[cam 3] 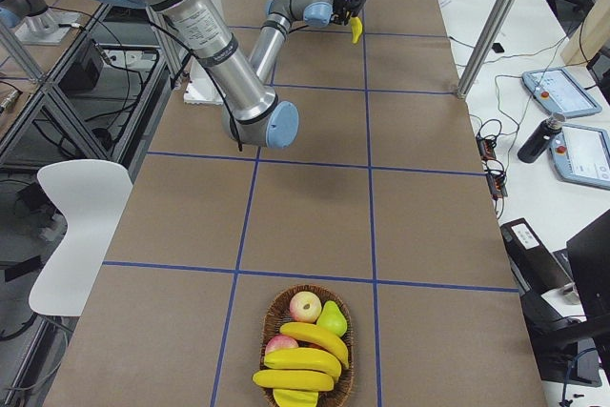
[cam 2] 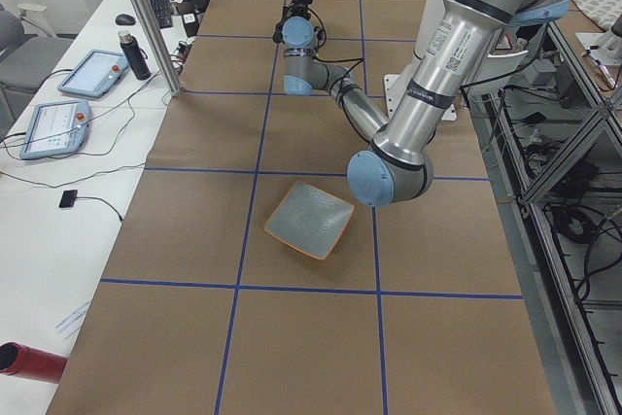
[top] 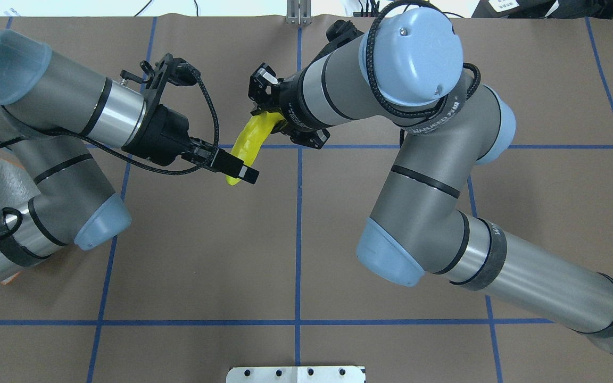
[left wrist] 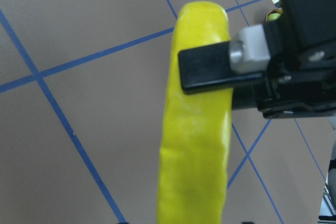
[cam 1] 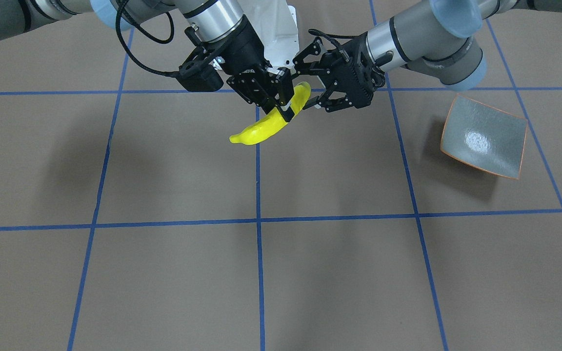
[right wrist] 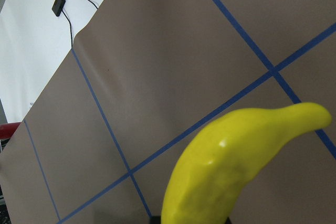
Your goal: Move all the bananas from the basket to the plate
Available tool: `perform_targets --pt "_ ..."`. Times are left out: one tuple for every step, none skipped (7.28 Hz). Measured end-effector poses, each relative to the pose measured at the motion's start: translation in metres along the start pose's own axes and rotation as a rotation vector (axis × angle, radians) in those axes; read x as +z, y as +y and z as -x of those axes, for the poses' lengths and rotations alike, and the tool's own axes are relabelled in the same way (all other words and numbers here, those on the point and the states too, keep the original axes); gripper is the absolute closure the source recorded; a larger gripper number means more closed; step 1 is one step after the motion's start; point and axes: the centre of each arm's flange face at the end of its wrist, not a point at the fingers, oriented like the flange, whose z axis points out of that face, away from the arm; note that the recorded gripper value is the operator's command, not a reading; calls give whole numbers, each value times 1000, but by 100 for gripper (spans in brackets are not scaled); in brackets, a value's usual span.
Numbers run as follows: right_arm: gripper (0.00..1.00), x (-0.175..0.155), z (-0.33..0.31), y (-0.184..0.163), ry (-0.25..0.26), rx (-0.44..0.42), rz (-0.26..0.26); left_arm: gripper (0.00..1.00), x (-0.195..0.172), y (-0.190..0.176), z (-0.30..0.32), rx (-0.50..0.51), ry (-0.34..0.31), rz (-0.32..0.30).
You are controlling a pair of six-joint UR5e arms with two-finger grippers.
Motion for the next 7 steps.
perform_targets --pt "0 1 0 0 1 -8 -2 100 0 1 -1 6 6 -3" --pt "0 1 -1 -1 -1 -20 -9 100 -1 2 1 4 7 -4" --pt "0 -3 0 -3 -9 -48 -17 100 -1 3 4 -6 3 -4" --pt "0 -13 -1 -7 -22 -79 -24 100 -3 4 7 -19 -2 -6" --pt "0 -24 -5 -19 -29 -96 -39 100 -6 8 16 -35 -13 -6" --pt "0 -33 -14 -40 -17 -103 -59 100 -15 21 35 -62 -38 -2" --pt "0 -39 -31 -66 10 -120 -84 100 -36 41 61 -97 -72 -4"
